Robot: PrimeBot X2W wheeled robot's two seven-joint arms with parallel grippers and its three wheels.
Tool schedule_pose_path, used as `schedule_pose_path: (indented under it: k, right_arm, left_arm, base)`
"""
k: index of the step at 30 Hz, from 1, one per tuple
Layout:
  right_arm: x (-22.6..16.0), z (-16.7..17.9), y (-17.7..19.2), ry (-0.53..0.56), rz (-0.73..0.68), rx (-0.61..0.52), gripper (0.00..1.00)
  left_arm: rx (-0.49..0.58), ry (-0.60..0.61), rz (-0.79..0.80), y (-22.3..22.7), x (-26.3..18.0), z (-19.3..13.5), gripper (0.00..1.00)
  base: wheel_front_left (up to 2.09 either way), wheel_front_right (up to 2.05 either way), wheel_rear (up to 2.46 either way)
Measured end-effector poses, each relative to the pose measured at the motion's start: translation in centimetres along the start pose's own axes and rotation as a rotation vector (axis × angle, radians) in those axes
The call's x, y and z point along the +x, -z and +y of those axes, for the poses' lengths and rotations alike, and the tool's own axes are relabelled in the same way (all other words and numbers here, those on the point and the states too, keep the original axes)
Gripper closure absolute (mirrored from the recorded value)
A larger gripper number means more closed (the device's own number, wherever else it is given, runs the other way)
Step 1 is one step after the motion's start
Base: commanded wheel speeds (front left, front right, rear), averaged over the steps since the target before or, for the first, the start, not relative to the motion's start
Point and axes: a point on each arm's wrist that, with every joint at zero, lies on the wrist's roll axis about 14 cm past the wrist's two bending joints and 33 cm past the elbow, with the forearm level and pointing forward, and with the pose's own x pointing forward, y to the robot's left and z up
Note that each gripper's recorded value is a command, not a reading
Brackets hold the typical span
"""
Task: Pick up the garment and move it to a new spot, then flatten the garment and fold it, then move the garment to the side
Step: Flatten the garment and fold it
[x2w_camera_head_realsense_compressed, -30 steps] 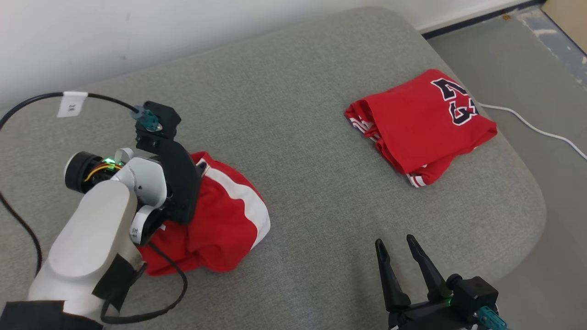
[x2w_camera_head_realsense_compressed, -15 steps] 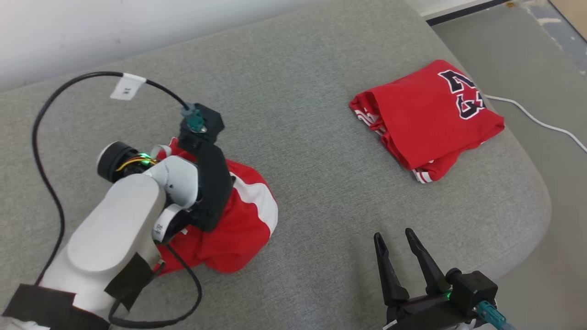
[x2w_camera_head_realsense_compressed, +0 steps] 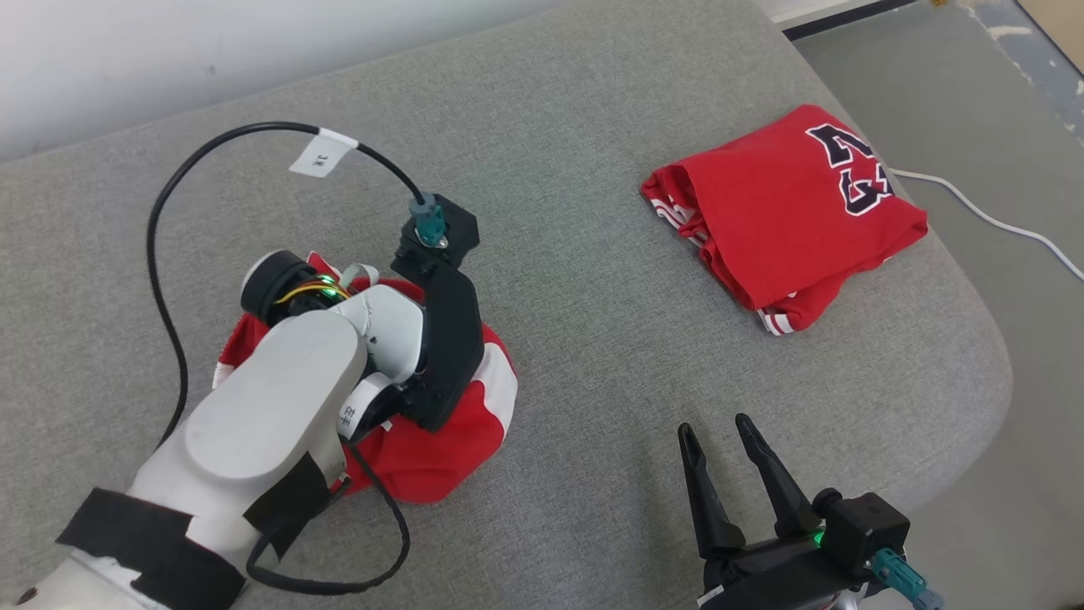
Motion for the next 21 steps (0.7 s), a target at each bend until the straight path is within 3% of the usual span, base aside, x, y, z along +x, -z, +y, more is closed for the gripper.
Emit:
schedule_pose_path:
  k: [1, 2, 3, 4, 5, 12, 21]
  right_arm:
    - [0.0, -0.1, 0.0, 0.002, 0.000, 0.000, 0.00]
    - [0.0, -0.1, 0.0, 0.004, 0.000, 0.000, 0.00]
    - [-0.1, -0.2, 0.0, 0.006, 0.000, 0.000, 0.00]
    - [0.0, -0.2, 0.0, 0.007, -0.001, 0.000, 0.00]
    - [0.0, -0.2, 0.0, 0.007, -0.001, 0.000, 0.00]
    - [0.2, 0.2, -0.2, -0.011, -0.010, 0.005, 0.00]
    - [0.8, 1.3, -0.6, -0.051, -0.024, 0.002, 0.00]
  left_arm:
    - [0.003, 0.009, 0.015, 0.2, 0.1, -0.2, 0.00]
    - [0.007, 0.016, 0.023, 0.2, 0.2, -0.5, 0.15]
    - [0.011, 0.020, 0.025, 0.2, 0.2, -0.6, 0.51]
    - [0.014, 0.020, 0.018, -0.1, 0.1, -0.6, 0.68]
    - [0.014, 0.018, 0.005, -0.4, -0.1, -0.5, 1.00]
    - [0.007, -0.012, -0.109, -2.5, -1.1, 0.1, 1.00]
    - [0.012, -0.002, -0.671, -14.8, -7.3, -1.6, 1.00]
  base:
    - [0.00, 0.00, 0.00]
    - [0.00, 0.00, 0.00]
    - [0.00, 0.00, 0.00]
    - [0.00, 0.00, 0.00]
    - [0.00, 0.00, 0.00]
    - [0.00, 0.00, 0.00]
    - [0.00, 0.00, 0.00]
